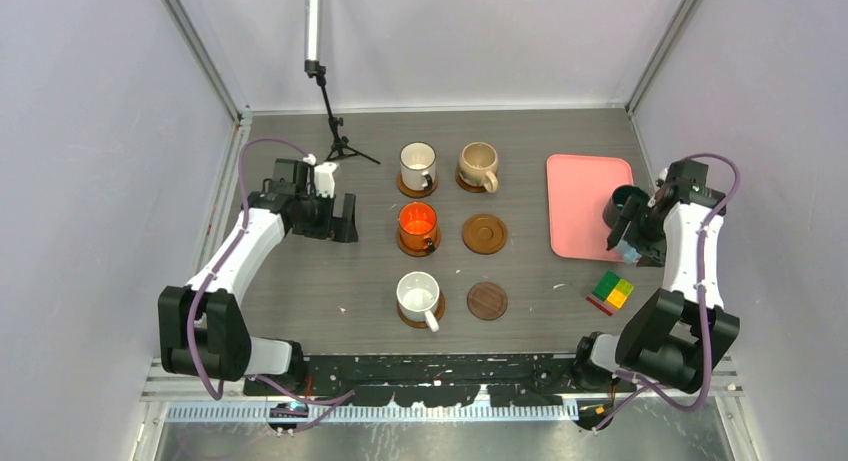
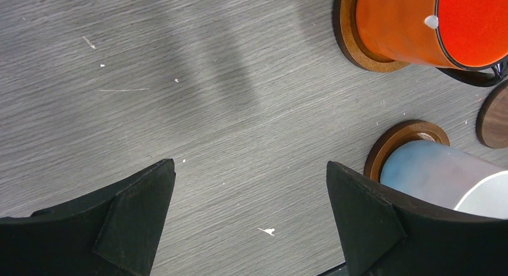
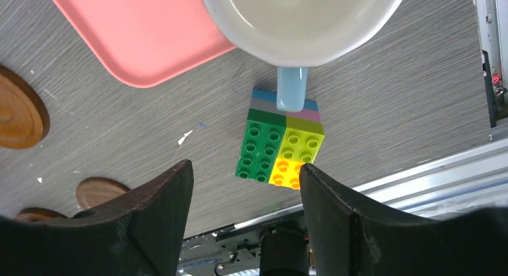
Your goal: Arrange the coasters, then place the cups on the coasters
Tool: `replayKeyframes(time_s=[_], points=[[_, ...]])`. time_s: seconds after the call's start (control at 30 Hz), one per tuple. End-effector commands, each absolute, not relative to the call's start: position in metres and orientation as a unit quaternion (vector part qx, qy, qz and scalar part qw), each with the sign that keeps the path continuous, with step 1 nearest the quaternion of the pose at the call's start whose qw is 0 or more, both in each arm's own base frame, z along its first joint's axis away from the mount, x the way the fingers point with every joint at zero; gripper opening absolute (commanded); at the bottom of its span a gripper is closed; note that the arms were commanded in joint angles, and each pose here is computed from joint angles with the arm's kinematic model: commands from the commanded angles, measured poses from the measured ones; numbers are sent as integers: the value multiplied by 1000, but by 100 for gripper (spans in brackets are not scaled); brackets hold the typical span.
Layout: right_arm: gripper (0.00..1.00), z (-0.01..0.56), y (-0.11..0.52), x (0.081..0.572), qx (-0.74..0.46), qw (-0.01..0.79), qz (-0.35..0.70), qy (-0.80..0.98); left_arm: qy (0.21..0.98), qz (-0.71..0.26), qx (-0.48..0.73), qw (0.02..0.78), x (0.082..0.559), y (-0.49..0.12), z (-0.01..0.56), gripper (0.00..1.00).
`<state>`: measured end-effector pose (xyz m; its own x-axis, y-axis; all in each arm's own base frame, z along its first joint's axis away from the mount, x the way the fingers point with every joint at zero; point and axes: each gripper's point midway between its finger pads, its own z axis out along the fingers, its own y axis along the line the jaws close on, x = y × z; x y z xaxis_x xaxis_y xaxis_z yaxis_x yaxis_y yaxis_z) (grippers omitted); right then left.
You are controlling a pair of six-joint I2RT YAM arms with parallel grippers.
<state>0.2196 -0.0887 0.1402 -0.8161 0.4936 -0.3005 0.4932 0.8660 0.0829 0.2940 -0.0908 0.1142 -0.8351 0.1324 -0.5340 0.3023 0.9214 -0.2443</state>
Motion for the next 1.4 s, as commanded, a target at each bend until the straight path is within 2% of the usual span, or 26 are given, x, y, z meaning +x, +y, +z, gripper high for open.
replayKeyframes(time_s=[0.0, 0.07, 0.23, 0.37, 0.53, 1.13, 1.23, 1.37], points=[[69, 139, -107, 240, 285, 213, -27, 934, 936, -157, 113, 295, 302, -91, 128, 100], [68, 129, -114, 240, 287, 217, -41, 932, 936, -157, 111, 295, 301, -91, 126, 100], [57, 122, -131, 259, 303, 267, -55, 913, 937, -158, 110, 291, 301, -91, 122, 100], [55, 109, -134, 258, 307, 245, -59, 918, 938, -160, 110, 288, 303, -92, 120, 100], [53, 101, -136, 271, 300, 264, -51, 915, 939, -162, 107, 285, 306, -93, 115, 100], [45, 65, -137, 270, 293, 244, -53, 923, 941, -166, 106, 276, 316, -96, 109, 100], [42, 63, -139, 272, 284, 248, -57, 924, 942, -166, 106, 274, 316, -96, 108, 100], [33, 67, -144, 272, 278, 254, -69, 924, 942, -166, 107, 272, 316, -96, 108, 100]])
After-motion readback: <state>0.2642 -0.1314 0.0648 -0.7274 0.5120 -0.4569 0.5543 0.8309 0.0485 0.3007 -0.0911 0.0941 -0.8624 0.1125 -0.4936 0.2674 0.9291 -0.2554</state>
